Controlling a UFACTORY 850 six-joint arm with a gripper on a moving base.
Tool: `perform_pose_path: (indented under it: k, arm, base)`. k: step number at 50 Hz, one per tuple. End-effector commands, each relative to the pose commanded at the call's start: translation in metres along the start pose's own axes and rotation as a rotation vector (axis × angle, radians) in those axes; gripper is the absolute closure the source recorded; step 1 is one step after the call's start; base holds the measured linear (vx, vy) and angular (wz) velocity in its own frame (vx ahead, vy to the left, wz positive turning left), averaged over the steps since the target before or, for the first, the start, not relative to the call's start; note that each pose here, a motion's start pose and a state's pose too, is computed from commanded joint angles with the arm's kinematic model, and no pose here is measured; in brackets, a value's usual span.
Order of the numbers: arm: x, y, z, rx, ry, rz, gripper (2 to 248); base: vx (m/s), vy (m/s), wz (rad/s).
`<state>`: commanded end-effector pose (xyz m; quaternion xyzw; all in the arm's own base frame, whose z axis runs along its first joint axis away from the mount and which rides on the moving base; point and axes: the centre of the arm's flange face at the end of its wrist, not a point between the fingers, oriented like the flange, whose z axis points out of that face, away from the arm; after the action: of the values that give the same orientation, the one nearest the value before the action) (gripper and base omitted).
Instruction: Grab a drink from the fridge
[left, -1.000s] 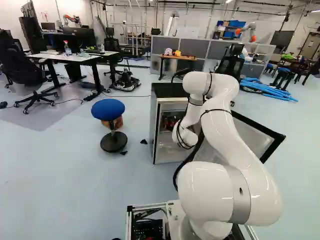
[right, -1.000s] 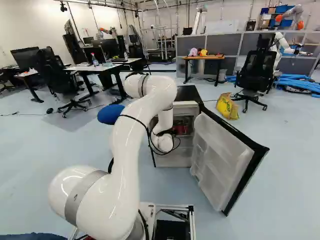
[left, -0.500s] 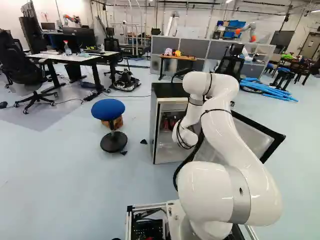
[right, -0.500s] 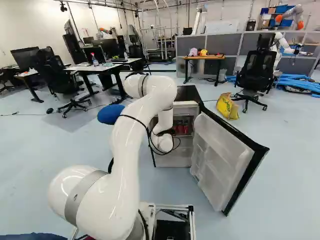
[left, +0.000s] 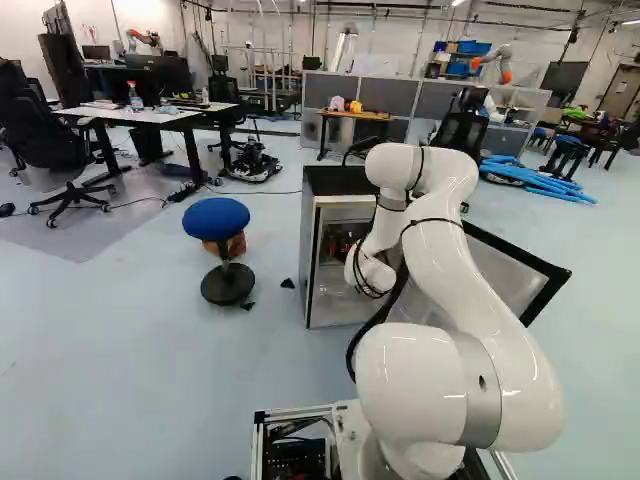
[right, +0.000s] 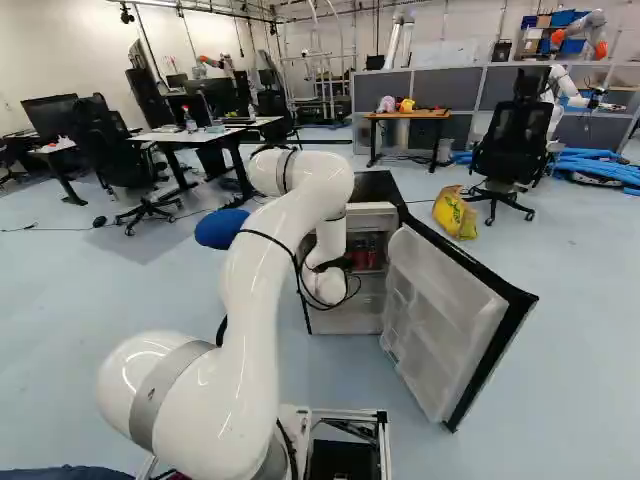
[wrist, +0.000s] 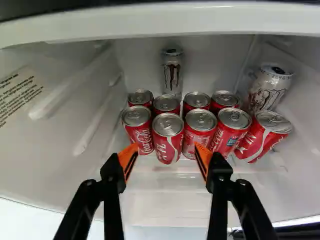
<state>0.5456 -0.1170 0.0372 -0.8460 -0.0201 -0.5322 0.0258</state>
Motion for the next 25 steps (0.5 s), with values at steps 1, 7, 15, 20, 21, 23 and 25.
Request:
perform_pose_path:
  k: [1, 7, 15, 20, 21, 23, 25]
  arm:
    - [0.0000, 0.0000, 0.0000, 0.000, 0.000, 0.000, 80]
    - [0.0000, 0.0000, 0.0000, 0.000, 0.000, 0.000, 68]
    - [0.0000, 0.0000, 0.0000, 0.000, 0.000, 0.000, 52]
    - [0.0000, 0.0000, 0.0000, 0.000, 0.000, 0.000, 61]
    - [0.0000, 0.0000, 0.0000, 0.000, 0.000, 0.000, 61]
    - [0.0000, 0.0000, 0.0000, 0.000, 0.000, 0.000, 61]
    - [0.0000, 0.0000, 0.0000, 0.000, 0.000, 0.000, 59]
  base:
    - [0.000, 0.000, 0.000]
    - [0.000, 0.000, 0.000]
    - [0.000, 0.000, 0.000]
    - [0.000, 0.000, 0.000]
    - [0.000, 0.000, 0.000]
    - [0.000, 0.000, 0.000]
    - [0.000, 0.000, 0.000]
